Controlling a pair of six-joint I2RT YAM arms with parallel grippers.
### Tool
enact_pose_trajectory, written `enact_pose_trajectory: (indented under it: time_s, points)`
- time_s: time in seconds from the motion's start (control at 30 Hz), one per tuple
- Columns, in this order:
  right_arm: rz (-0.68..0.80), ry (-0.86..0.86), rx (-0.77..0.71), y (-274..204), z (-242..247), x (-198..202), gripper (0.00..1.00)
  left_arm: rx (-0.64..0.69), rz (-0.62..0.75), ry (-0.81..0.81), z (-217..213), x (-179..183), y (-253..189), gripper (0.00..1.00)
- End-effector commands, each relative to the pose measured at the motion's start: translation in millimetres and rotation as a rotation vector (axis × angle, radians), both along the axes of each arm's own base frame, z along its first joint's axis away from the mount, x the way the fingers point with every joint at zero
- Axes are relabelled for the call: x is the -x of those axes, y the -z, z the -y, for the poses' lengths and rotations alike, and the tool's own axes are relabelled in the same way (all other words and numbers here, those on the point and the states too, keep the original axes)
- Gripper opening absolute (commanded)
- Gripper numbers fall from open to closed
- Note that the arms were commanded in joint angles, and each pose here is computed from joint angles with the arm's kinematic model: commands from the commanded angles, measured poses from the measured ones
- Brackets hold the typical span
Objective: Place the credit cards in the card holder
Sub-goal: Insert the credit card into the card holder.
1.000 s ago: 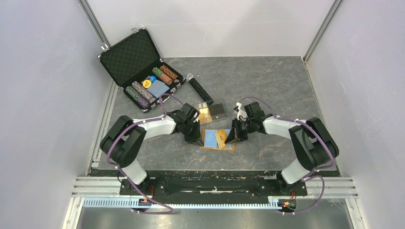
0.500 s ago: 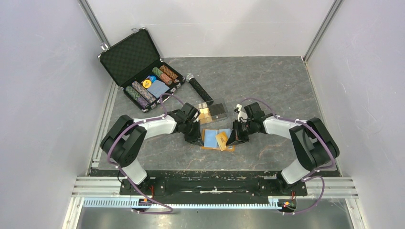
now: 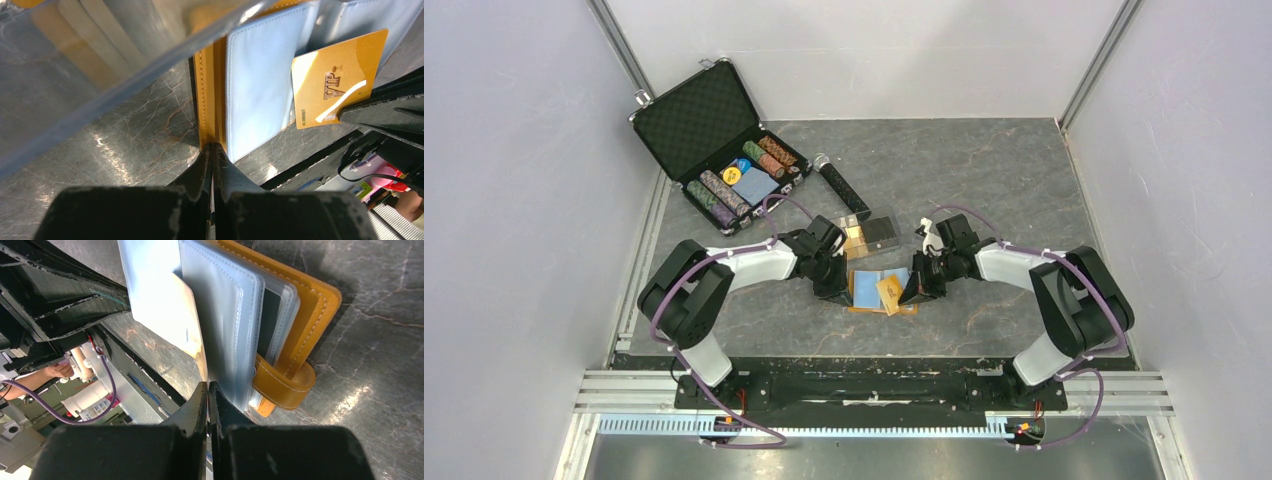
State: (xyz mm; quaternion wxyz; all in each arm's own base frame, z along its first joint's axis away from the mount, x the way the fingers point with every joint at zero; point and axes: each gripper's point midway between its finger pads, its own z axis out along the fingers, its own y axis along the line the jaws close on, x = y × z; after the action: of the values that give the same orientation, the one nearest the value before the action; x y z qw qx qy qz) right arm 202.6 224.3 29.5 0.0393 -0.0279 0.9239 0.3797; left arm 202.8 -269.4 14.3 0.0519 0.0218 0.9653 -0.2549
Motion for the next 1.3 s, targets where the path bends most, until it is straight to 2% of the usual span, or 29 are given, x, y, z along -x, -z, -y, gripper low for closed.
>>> enact_pose_trajectory:
  time_s: [0.0, 0.43, 0.93, 1.27]
  points:
    - [0.034, 0.017, 0.030, 5, -1, -17, 0.00, -0.082, 0.015, 0.024, -8, 3, 18, 0.03]
    - [0.059, 0.033, 0.004, 1, -18, -41, 0.00, -0.088, 0.017, 0.032, -7, 4, 18, 0.03]
    - [0.038, -0.006, -0.025, 14, -45, -23, 0.00, -0.049, 0.015, 0.035, 3, 7, 10, 0.03]
    - [0.054, -0.040, -0.058, 9, -59, -22, 0.07, -0.024, 0.017, 0.050, 14, 9, 6, 0.03]
